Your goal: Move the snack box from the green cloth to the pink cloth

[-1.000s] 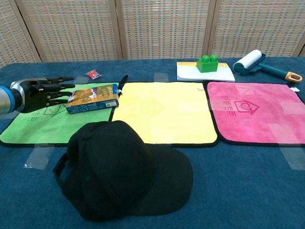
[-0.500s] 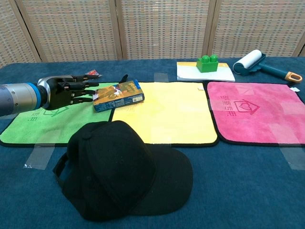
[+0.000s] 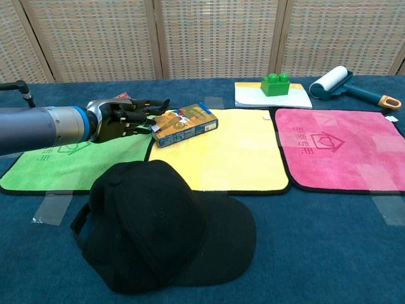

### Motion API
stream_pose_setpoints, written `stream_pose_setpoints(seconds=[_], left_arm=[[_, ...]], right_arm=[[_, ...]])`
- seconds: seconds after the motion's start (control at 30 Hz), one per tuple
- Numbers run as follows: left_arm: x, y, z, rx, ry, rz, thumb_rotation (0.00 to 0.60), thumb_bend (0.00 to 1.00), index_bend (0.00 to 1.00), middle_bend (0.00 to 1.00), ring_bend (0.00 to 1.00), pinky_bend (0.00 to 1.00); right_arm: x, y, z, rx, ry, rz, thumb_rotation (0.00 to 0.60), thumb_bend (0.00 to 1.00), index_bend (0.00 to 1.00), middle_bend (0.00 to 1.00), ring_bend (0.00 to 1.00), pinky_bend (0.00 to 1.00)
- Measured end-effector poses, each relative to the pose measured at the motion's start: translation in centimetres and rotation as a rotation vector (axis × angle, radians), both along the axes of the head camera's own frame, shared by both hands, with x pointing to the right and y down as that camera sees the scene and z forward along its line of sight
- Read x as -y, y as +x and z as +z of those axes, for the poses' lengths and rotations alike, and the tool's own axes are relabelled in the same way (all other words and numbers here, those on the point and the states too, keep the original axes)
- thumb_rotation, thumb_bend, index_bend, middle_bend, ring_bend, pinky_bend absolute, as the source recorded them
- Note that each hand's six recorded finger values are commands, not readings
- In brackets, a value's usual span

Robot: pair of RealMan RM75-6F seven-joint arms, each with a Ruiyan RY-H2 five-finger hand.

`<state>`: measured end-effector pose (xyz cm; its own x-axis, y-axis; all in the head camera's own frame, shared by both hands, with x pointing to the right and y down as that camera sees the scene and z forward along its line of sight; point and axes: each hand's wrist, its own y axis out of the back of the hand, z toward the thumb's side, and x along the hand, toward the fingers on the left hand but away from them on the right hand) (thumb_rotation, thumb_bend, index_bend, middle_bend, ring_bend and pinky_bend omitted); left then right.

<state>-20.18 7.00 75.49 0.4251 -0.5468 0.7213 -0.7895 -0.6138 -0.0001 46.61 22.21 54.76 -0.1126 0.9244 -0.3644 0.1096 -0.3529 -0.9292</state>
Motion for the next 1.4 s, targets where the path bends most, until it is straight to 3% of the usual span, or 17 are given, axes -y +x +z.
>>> stream_pose_setpoints(seconds=[0.53, 0.77, 1.0, 1.13, 1.17, 1.23, 1.27, 1.3, 1.37, 1.4], left_arm=[[-0.5, 6.7, -1.0, -0.046, -0.007, 0.108, 0.6, 1.0, 0.0, 0.0, 0.0, 0.0], [-1.0, 8.5, -2.1, -0.094, -0.025, 0.115, 0.6, 1.0, 0.0, 0.0, 0.0, 0.0], [0.4, 4.5, -5.5, -0.088, 0.033, 0.11, 0.6, 1.0, 0.0, 0.0, 0.0, 0.0], [2.1, -1.8, -8.3, 0.004, 0.152, 0.095, 0.6, 0.98, 0.0, 0.0, 0.0, 0.0], [2.5, -3.2, -9.0, 0.031, 0.188, 0.101, 0.6, 0.89, 0.0, 0.0, 0.0, 0.0], [3.0, -5.6, -10.2, 0.099, 0.268, 0.122, 0.6, 0.54, 0.0, 0.0, 0.0, 0.0], [3.1, -7.1, -10.7, 0.148, 0.318, 0.135, 0.6, 0.28, 0.0, 0.0, 0.0, 0.0], [3.2, -8.2, -11.0, 0.187, 0.352, 0.141, 0.6, 0.13, 0.0, 0.0, 0.0, 0.0], [3.5, -10.6, -11.7, 0.287, 0.429, 0.15, 0.6, 0.0, 0.0, 0.0, 0.0, 0.0], [3.6, -11.6, -12.0, 0.335, 0.462, 0.151, 0.6, 0.0, 0.0, 0.0, 0.0, 0.0]], right_arm=[[0.2, 0.6, -0.4, 0.01, 0.01, 0.016, 0.6, 0.0, 0.06, 0.0, 0.0, 0.0], [0.1, 0.9, -0.6, 0.011, 0.017, 0.023, 0.6, 0.0, 0.06, 0.0, 0.0, 0.0], [0.0, 0.9, -0.7, 0.013, 0.017, 0.024, 0.6, 0.0, 0.06, 0.0, 0.0, 0.0], [0.1, 0.4, -0.6, 0.012, 0.016, 0.01, 0.6, 0.0, 0.06, 0.0, 0.0, 0.0], [0.1, 0.3, -0.5, 0.013, 0.014, 0.008, 0.6, 0.0, 0.06, 0.0, 0.0, 0.0], [0.2, 0.2, -0.2, 0.011, 0.005, 0.003, 0.6, 0.0, 0.06, 0.0, 0.0, 0.0], [0.3, 0.2, -0.1, 0.011, 0.002, 0.001, 0.6, 0.0, 0.06, 0.0, 0.0, 0.0], [0.6, 0.1, 0.1, 0.009, -0.002, -0.003, 0.6, 0.0, 0.06, 0.0, 0.0, 0.0], [1.1, 0.0, 0.3, 0.002, -0.006, -0.013, 0.6, 0.0, 0.06, 0.0, 0.0, 0.0], [1.6, -0.2, 0.4, -0.007, -0.008, -0.024, 0.6, 0.0, 0.06, 0.0, 0.0, 0.0]])
